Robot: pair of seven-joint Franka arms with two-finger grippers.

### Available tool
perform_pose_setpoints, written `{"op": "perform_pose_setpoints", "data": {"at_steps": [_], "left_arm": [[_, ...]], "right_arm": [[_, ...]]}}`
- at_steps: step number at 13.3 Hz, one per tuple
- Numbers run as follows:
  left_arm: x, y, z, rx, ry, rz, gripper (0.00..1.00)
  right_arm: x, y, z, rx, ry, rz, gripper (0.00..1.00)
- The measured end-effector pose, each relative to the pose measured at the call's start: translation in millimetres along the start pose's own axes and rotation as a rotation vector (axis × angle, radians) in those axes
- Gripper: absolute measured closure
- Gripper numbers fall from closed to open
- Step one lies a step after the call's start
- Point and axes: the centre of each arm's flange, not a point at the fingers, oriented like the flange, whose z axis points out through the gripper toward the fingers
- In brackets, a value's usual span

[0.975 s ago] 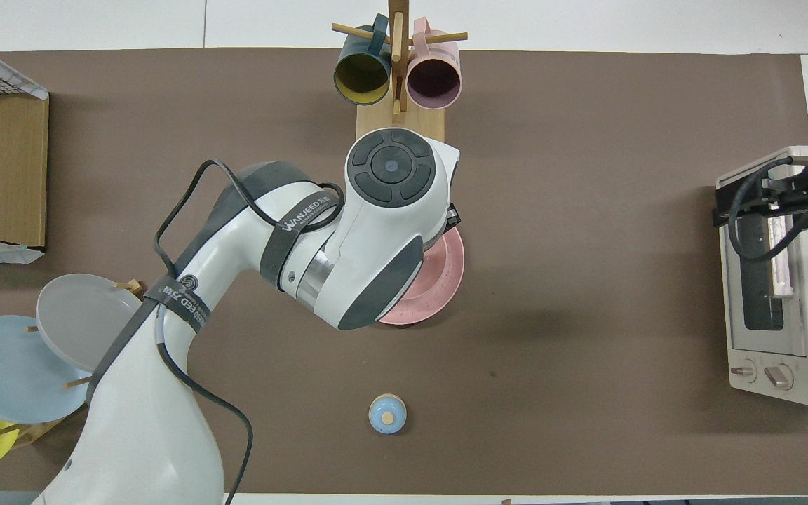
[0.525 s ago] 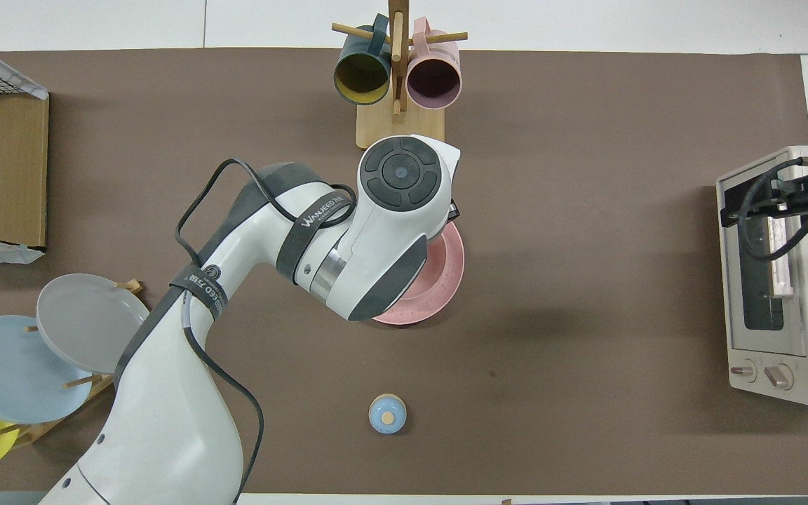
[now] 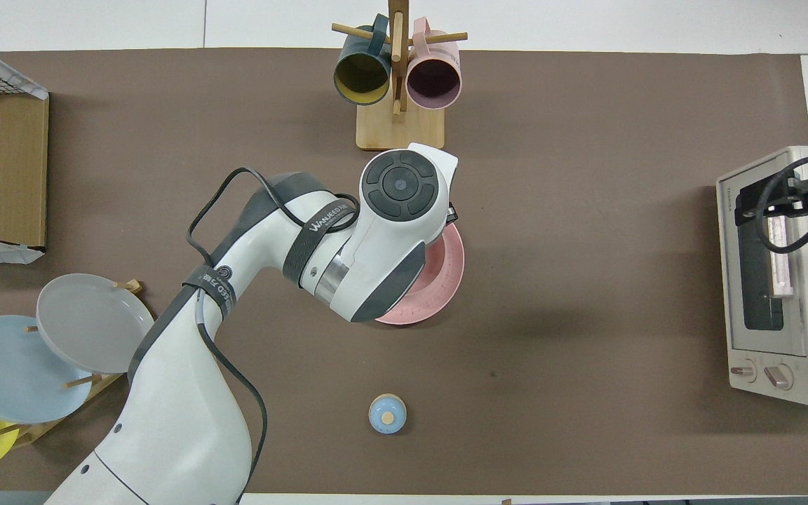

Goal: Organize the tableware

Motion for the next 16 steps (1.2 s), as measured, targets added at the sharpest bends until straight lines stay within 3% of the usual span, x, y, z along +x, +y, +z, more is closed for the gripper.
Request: {"op": "perform_pose_setpoints", "data": {"at_steps": [3,10,16], "left_arm": [[0,-1,2,0.001,0.001,0.0,0.81],[2,-2,-5,-0.002,0.007,-0.002,0.0],[27,-43,-95,0.011,0.011,0.017,0.0]], "right_arm": [[-3,-3,-5,0.001,0.01,-0.007,0.0],[-18,-9,-28,0.007,0.055,-0.022,0.0],[-18,-10,-28,0.007,0.055,-0.025,0.0]]}}
